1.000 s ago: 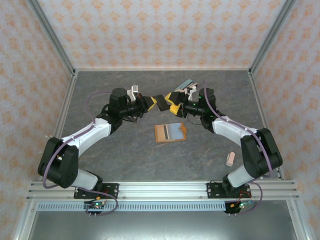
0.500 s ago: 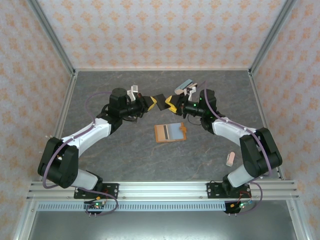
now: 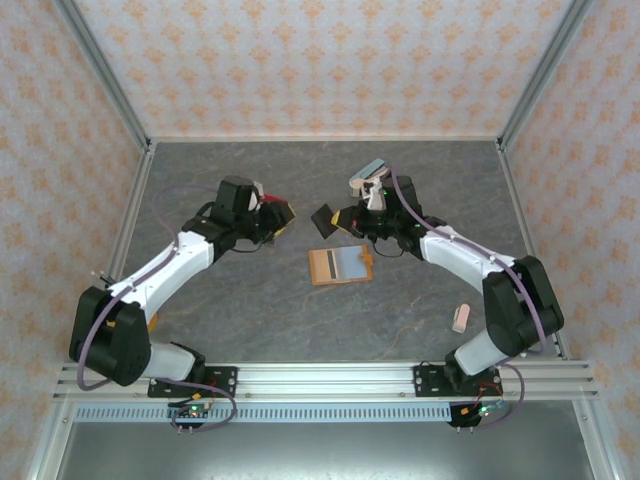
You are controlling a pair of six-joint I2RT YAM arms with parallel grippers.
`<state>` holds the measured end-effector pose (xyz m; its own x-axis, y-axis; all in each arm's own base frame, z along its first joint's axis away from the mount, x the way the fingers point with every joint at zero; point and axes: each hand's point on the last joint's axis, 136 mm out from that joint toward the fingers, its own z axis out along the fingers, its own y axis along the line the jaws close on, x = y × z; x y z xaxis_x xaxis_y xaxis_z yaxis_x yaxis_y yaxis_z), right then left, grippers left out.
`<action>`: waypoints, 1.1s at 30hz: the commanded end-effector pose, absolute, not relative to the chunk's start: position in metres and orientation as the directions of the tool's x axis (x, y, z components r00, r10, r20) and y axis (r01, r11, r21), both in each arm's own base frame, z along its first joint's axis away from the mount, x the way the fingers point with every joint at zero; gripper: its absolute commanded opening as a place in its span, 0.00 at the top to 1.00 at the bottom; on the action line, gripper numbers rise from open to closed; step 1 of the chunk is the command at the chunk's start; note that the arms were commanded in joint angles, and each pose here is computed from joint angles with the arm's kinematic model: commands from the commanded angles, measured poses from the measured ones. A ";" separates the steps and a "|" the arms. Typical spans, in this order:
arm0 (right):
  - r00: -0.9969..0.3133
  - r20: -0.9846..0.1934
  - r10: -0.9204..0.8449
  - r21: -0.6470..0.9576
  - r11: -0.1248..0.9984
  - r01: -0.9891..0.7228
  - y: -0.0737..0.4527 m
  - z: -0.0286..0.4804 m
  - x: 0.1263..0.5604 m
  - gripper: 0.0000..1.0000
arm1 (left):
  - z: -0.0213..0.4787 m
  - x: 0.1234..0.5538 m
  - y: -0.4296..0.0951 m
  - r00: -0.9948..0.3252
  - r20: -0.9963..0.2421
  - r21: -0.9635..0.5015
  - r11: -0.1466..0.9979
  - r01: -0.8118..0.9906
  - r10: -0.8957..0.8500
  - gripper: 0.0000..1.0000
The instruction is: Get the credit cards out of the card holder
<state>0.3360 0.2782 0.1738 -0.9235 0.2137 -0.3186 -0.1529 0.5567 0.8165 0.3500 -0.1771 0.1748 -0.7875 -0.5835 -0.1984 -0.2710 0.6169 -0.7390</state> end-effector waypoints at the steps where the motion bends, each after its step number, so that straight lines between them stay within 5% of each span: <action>1: -0.870 -0.494 0.001 0.561 0.764 -0.318 0.267 0.157 0.331 1.00 | 0.141 0.317 -0.120 -0.776 -0.225 -0.518 0.747 -0.417 -0.589 0.44; 6: -0.780 -0.594 -0.195 0.407 0.764 -0.501 0.304 0.160 0.334 1.00 | 0.107 0.298 -0.081 -0.729 -0.145 -0.494 0.687 -0.533 -0.669 0.22; 17: -0.496 -0.722 -0.483 0.161 0.579 -0.799 0.399 0.162 0.357 1.00 | 0.066 0.269 -0.043 -0.673 -0.059 -0.441 0.624 -0.645 -0.737 0.00; 26: -0.322 -0.754 -0.573 0.096 0.388 -0.916 0.442 0.147 0.371 1.00 | 0.070 0.262 -0.033 -0.666 -0.092 -0.393 0.642 -0.659 -0.740 0.00; 33: -0.282 -0.762 -0.583 0.060 0.370 -0.927 0.456 0.134 0.388 1.00 | 0.073 0.260 -0.029 -0.670 -0.105 -0.366 0.655 -0.662 -0.735 0.00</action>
<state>0.3826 0.4472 0.1274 -0.3484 -0.5762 -0.7393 -0.9036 0.4161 0.1016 0.2625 -0.0382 0.0653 -0.6722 -0.7370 -0.0699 -0.6578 0.6380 -0.4003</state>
